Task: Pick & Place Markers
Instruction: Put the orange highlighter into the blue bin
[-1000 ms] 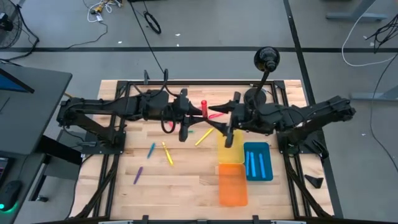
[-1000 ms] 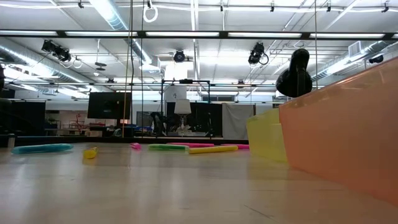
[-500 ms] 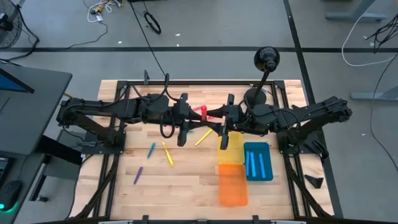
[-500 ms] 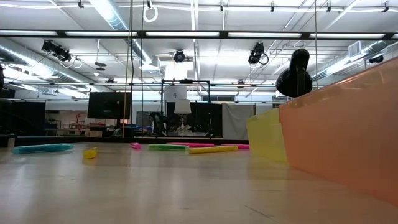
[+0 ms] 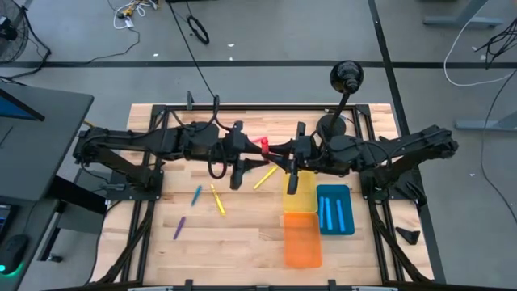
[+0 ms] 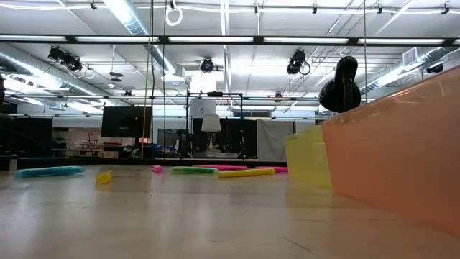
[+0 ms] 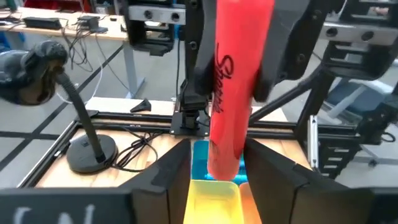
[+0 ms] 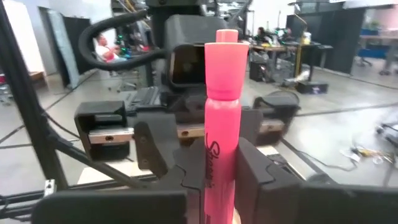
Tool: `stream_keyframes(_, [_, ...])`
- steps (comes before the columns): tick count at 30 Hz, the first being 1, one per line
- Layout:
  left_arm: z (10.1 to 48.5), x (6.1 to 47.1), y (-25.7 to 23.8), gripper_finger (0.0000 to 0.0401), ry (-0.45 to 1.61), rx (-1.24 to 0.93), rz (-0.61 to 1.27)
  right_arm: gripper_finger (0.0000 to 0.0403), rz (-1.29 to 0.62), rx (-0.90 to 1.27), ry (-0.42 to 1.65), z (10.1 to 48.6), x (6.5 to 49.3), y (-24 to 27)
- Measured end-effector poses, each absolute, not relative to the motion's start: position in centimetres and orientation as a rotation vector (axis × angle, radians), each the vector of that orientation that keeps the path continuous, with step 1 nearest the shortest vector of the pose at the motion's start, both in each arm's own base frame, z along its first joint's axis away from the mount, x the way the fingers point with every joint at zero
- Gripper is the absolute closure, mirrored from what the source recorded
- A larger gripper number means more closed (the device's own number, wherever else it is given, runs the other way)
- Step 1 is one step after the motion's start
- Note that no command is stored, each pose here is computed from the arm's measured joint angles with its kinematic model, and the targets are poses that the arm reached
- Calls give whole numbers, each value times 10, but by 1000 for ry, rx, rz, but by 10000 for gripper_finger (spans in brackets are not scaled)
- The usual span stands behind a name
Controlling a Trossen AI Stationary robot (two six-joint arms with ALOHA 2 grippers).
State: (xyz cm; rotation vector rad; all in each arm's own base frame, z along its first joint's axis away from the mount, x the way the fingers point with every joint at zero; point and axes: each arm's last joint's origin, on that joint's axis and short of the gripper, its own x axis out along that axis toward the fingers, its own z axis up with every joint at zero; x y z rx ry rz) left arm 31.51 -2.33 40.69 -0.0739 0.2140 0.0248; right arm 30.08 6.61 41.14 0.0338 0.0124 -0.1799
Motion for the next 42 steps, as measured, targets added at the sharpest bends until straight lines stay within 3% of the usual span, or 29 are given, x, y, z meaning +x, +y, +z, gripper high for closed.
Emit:
stream_keyframes(13, [407,291,-17,185,338,-50,105,361,-278,282,185,398,282,67])
stream_keyframes(25, [396,286,-10,183,466,-46,132,361,-346,685,337,380,264,83])
stream_keyframes(32, [396,286,-11,183,460,-42,131,361,-368,909,543,365,251,91])
stream_keyframes(42, [397,287,-11,183,457,-41,131,361,-614,1097,870,341,219,101])
